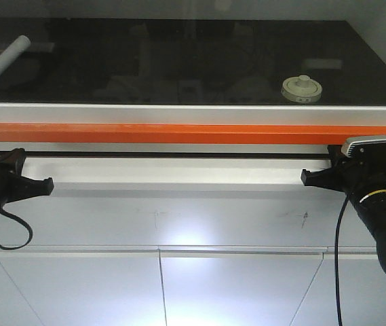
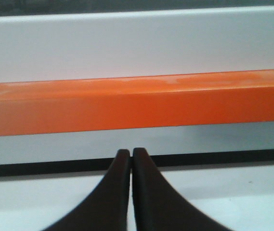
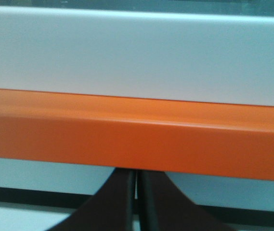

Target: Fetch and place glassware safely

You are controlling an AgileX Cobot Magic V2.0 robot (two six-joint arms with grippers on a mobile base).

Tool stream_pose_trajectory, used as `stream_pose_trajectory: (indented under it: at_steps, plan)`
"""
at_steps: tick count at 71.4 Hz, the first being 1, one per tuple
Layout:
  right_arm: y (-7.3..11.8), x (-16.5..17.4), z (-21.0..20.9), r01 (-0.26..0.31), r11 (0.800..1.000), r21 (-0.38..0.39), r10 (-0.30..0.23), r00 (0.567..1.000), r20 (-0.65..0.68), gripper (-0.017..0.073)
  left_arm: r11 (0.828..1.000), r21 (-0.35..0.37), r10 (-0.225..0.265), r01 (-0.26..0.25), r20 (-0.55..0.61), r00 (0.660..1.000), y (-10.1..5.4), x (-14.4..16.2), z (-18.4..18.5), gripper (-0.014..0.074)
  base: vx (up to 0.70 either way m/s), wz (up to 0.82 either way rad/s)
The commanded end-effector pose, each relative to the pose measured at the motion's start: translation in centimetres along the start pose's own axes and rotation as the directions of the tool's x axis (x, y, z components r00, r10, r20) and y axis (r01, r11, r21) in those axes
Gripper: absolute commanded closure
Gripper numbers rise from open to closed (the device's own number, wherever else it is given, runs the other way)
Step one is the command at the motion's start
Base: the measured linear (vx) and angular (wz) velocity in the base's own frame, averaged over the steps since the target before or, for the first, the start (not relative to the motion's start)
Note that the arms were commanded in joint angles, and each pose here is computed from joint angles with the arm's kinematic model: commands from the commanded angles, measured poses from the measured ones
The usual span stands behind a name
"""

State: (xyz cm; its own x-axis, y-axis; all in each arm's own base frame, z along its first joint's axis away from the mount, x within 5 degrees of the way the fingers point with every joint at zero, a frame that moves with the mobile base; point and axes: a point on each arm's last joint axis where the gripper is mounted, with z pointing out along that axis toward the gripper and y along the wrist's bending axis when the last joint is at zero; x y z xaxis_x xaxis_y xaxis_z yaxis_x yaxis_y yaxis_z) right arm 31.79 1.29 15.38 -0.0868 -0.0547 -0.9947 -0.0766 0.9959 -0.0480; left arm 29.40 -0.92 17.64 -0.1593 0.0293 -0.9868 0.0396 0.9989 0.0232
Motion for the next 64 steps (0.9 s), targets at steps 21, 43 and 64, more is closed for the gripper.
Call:
stream_pose_trajectory:
  at_steps: [21, 43, 64]
  plan:
    - [-0.4, -3.2, 0.3, 0.001, 1.000, 0.027, -0.006, 0.983, 0.186, 0.0560, 1.000, -0.007, 0.019, -0.018, 0.152, 0.988, 0.0, -2.9, 2.2, 0.0601, 0.00, 0.00]
    - [-0.5, -3.2, 0.3, 0.004, 1.000, 0.031, -0.010, 0.983, 0.186, 0.0560, 1.000, -0.006, 0.019, -0.019, 0.112, 0.993, -0.1, -2.2, 2.9, 0.0601, -0.01, 0.03]
    - [-0.5, -3.2, 0.3, 0.002, 0.999, 0.037, -0.009, 0.982, 0.191, 0.0560, 1.000, 0.001, 0.013, -0.013, 0.073, 0.997, -0.1, -1.9, 3.0, 0.0601, 0.00, 0.02]
